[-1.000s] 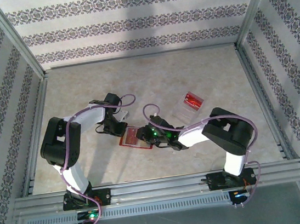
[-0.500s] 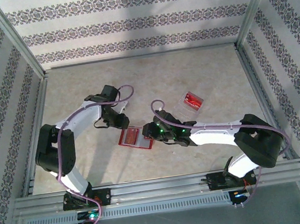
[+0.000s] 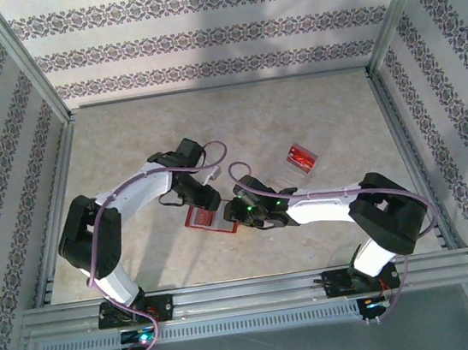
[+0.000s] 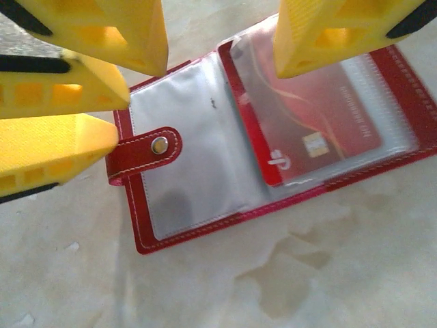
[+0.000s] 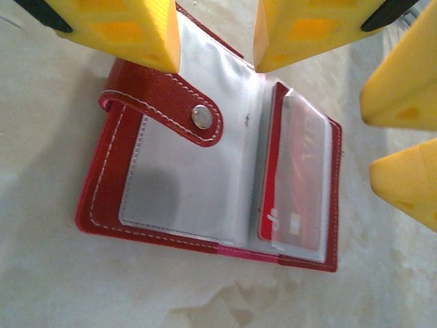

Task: Put the credit cards into the card holder

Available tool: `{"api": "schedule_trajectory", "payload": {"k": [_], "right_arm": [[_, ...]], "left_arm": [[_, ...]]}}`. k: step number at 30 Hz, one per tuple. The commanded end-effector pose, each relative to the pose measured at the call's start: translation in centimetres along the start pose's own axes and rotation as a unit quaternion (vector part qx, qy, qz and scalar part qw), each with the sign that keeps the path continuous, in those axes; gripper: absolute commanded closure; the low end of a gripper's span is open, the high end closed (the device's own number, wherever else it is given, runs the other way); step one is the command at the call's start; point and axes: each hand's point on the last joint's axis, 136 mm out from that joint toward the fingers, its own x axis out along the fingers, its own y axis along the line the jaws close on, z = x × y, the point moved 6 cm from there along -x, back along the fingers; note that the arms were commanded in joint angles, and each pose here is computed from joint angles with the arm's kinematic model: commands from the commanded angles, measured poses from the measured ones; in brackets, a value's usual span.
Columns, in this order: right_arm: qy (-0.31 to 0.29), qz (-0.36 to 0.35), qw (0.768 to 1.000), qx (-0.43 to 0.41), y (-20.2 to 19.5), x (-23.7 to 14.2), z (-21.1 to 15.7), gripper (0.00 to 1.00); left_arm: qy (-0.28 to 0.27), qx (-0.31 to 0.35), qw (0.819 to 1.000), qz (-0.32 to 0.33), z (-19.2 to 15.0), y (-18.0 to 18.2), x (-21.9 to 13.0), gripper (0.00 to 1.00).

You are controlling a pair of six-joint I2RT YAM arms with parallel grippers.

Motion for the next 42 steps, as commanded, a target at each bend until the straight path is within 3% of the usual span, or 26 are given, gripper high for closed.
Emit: {"api": "schedule_trajectory", "payload": {"k": [1, 18, 26, 36, 42], "right_arm": [[0.011, 0.023, 1.0, -0.011, 1.3, 0.5, -0.4, 0.66], [-0.062, 0.042, 0.995, 0.066, -2.4, 0.0, 0.8, 0.67], [-0.073, 0.043, 0.994, 0.062, -2.5, -0.8, 0.7, 0.67], [-0.066, 0.039, 0.995, 0.067, -3.1, -0.4, 0.3, 0.67], [-0.065, 0.042, 0.995, 0.067, -3.1, -0.2, 0.4, 0.67]], "left_arm": [[0.023, -0.008, 1.0, -0.018, -0.5, -0.9, 1.1, 0.56], [0.076, -0.011, 0.997, 0.0, -1.0, -0.8, 4.9, 0.56], [0.099, -0.013, 0.995, 0.013, -1.6, -0.1, 6.3, 0.64], [0.065, -0.003, 0.998, -0.019, -0.3, -2.7, 2.5, 0.65], [0.084, -0.009, 0.996, -0.022, -0.1, -2.5, 4.0, 0.65]]}}
